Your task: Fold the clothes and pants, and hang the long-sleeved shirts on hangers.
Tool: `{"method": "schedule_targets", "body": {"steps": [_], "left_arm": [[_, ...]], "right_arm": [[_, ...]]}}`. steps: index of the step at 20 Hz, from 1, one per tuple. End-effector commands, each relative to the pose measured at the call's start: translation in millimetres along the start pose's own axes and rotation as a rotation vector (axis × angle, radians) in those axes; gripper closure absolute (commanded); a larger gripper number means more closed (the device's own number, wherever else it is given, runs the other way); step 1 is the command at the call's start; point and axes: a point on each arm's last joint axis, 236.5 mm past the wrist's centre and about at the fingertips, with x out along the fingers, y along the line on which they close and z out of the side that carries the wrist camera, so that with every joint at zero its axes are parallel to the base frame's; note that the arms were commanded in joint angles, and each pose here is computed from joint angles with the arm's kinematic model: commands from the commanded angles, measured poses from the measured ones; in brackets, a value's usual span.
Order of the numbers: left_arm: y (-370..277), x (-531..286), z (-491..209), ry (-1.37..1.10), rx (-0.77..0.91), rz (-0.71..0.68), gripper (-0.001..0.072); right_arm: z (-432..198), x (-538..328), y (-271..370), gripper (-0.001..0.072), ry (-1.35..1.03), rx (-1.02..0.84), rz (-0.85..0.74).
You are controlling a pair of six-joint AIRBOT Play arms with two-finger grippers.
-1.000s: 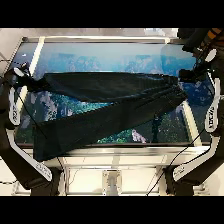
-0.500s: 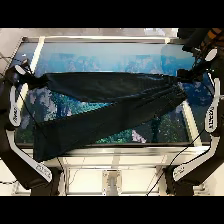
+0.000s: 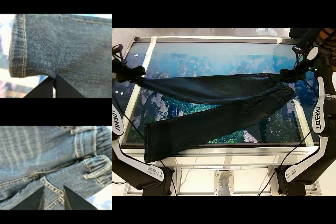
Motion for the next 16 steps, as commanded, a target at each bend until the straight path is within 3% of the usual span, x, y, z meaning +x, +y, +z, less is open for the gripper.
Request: {"method": "schedule_targets", "body": {"steps": [1, 3, 7, 11, 16], "left_arm": [[21.6, 3.9, -43.3, 0.204, -0.015, 0.06, 0.0691], [22.8, 25.3, -66.0, 0.328, -0.023, 0.057, 0.0642], [21.1, 53.3, -91.5, 0.47, -0.021, 0.05, 0.0292], [23.4, 36.6, -93.2, 0.466, -0.003, 0.044, 0.0275], [37.4, 7.6, -146.9, 0.546, -0.048, 0.04, 0.0274]], "right_arm": [[0.5, 1.3, 10.4, 0.047, 0.002, -0.026, 0.006], [0.4, 1.3, 9.3, 0.047, 0.002, -0.03, 0.003], [1.6, 1.3, 6.8, 0.047, -0.003, -0.042, -0.007], [1.2, 0.7, -21.9, 0.0469, 0.003, -0.075, -0.112], [-30.8, 15.8, -34.3, 0.0468, 0.125, -0.047, -0.095]]}}
